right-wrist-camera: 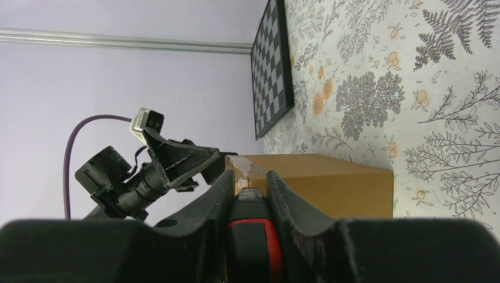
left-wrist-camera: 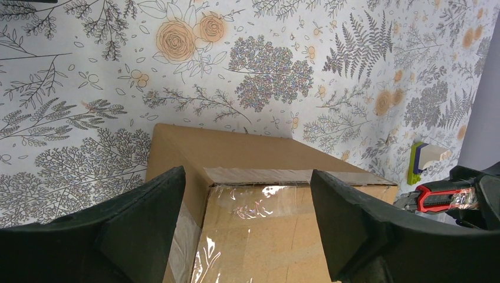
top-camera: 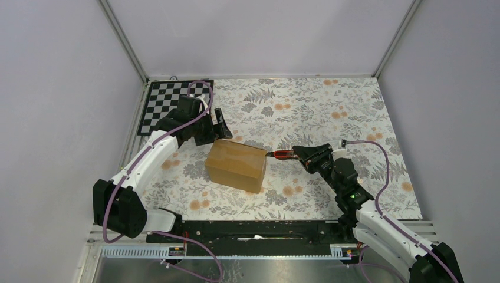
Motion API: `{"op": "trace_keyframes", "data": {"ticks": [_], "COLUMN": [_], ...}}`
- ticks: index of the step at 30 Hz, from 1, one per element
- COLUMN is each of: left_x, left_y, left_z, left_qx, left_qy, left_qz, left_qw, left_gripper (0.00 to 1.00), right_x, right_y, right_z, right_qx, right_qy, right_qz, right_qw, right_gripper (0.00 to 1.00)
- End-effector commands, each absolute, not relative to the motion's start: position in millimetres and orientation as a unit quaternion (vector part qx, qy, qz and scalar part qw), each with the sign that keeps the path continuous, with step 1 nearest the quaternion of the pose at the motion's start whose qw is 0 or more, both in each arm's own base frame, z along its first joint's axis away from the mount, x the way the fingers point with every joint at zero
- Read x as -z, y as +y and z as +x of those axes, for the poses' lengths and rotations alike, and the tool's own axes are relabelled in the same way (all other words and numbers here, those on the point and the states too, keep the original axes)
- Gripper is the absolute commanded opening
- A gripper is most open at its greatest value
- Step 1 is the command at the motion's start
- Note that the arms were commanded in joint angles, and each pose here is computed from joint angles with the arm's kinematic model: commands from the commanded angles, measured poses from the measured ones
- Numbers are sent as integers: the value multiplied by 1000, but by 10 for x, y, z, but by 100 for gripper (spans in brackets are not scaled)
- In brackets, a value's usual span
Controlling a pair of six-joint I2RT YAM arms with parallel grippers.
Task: Unpack the express box
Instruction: Cut the express box at the center of the board.
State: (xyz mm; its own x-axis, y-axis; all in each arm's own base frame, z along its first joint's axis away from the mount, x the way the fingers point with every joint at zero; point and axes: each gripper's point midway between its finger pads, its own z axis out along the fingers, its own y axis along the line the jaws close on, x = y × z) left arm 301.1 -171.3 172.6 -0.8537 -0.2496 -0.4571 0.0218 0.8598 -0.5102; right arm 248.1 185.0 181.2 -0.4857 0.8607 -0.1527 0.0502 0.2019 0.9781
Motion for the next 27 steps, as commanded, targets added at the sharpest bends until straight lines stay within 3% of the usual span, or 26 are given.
{"op": "trace_keyframes", "data": {"ticks": [1,27], "left_x": [-1826,-1784], "left_y": [-1746,-1729], "left_z": [3081,3060], "left_qx": [273,267], "left_qy": [918,922], "left_qz": [-61,-64], "left_qw": [281,272], "left_gripper": [83,83], "right_x": [-1941,-2003], "right_y": [1838,1866], "right_z": [2502,2494], "right_qx": [-543,-559], "right_qy": [664,655], "right_qz": [330,328], "right_qw": [394,389], "right_gripper": [0,0]}}
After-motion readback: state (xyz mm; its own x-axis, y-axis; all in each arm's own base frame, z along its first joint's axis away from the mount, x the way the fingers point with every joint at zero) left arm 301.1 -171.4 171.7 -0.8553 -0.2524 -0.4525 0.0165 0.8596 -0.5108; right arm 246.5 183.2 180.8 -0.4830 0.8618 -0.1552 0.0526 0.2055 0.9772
